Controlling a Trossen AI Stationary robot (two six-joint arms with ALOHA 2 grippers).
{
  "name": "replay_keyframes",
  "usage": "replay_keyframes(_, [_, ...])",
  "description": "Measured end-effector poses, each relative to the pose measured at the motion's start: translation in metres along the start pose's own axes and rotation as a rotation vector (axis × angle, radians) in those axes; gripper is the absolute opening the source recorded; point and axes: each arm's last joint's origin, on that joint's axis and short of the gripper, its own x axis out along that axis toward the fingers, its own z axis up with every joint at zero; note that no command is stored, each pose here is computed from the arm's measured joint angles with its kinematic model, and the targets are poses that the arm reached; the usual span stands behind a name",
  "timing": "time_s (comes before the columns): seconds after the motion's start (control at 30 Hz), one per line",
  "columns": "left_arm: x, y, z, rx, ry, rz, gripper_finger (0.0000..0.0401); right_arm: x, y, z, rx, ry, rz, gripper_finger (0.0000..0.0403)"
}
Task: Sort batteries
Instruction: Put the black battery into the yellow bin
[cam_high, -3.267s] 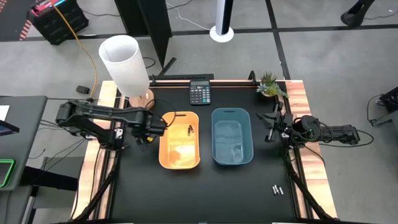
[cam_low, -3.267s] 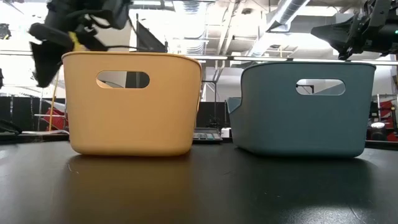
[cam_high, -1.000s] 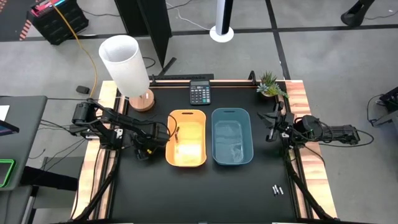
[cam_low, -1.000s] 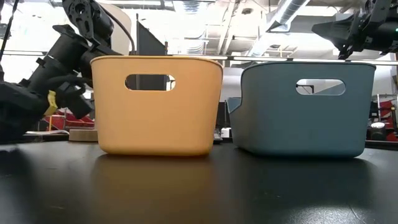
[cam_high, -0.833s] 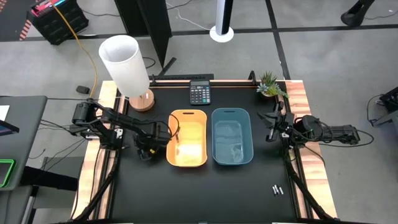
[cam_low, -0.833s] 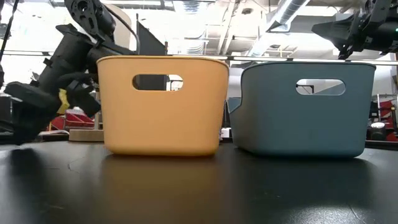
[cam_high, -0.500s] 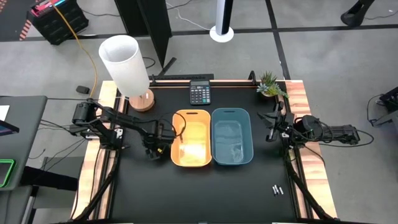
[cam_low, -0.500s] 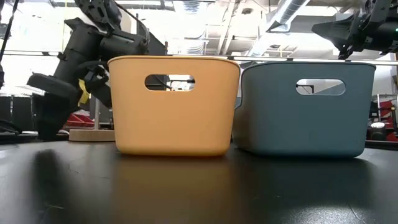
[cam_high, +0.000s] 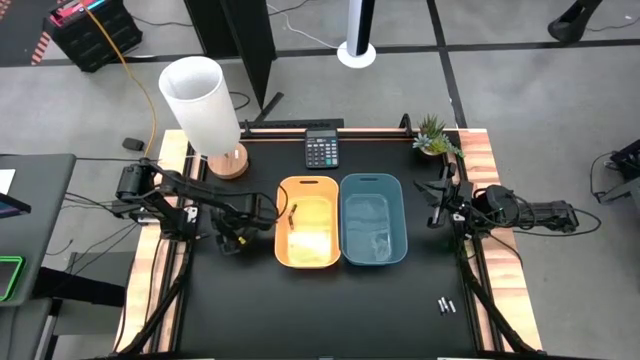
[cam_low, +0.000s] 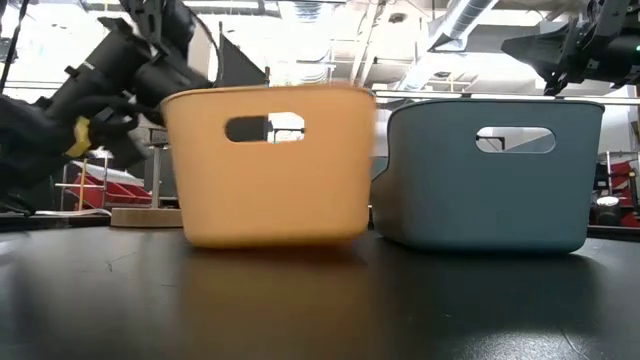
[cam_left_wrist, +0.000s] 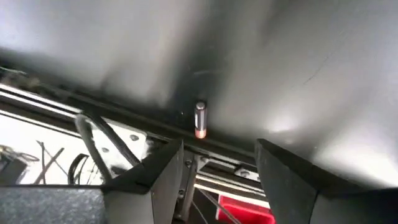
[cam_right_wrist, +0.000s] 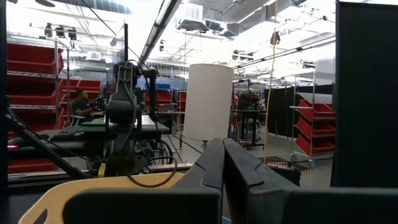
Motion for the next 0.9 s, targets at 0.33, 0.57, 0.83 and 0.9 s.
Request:
replay_keyframes(0.33, [0.023, -0.001, 0.001, -0.019, 0.020, -0.045, 0.0194, 0.000, 0.000, -0.001, -0.006, 0.005, 0.001, 0.0024])
replay_keyframes(0.57, [0.007, -0.006, 0.012, -0.009, -0.108, -0.098, 0.0194, 0.000, 0.000, -0.001, -0.009, 0.005, 0.000, 0.0024])
replay_keyframes(0.83, [-0.020, -0.010, 0.025, 0.010, -0.282, -0.103, 0.0194, 0.000, 0.000, 0.000, -0.003, 0.005, 0.000, 0.0024])
replay_keyframes(0.9, [-0.030, -0.010, 0.025, 0.018, -0.304, -0.090, 0.0194, 0.000, 0.000, 0.000, -0.002, 0.005, 0.000, 0.0024])
